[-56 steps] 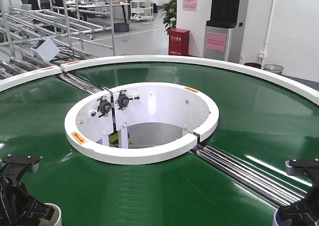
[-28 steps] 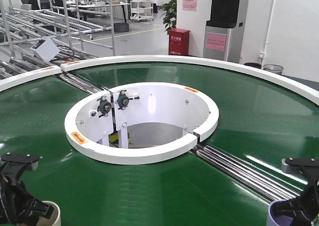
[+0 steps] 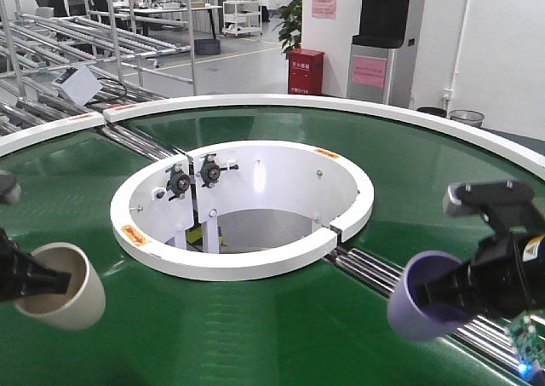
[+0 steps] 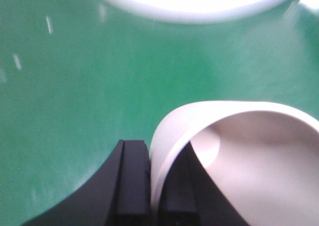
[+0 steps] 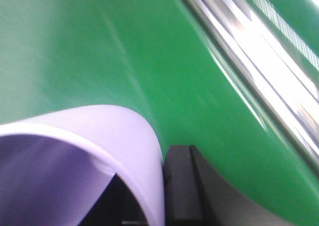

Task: Grab cup from conveyor and place in blue bin
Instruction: 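Close both grippers on the cup rims and lift the cups, then hold both cups raised while the base turns away from the conveyor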

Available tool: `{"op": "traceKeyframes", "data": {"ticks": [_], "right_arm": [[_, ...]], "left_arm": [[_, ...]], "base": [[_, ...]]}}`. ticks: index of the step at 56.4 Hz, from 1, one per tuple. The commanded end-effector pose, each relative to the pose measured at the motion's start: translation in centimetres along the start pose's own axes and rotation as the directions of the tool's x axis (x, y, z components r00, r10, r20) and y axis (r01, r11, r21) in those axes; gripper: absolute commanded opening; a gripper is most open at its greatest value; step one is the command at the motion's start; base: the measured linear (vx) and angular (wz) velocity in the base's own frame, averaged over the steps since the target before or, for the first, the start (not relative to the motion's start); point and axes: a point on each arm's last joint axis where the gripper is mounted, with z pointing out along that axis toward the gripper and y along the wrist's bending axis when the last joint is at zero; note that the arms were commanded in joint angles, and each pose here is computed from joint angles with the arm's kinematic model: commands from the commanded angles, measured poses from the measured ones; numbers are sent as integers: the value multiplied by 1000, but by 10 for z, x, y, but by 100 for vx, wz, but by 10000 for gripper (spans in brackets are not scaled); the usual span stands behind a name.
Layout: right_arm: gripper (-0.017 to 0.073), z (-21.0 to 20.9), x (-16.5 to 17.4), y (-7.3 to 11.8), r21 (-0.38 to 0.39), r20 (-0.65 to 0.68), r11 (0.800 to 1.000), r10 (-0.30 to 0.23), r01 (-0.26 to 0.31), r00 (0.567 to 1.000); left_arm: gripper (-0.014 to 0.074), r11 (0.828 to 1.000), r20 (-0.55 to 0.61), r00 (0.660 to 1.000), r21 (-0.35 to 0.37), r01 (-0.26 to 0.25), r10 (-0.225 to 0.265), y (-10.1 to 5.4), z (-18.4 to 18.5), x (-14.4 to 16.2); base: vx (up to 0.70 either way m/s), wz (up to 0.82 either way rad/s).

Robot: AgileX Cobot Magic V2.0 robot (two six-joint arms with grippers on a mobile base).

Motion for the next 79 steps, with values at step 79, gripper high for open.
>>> {"op": "traceKeyframes", "data": {"ticks": [79], "right_arm": [[-9, -150, -2, 28, -17, 568, 998, -45, 66, 822]], "left_arm": [[-7, 997, 527, 847, -2, -81, 70, -20, -161, 21]], "base": [[0, 0]]}}
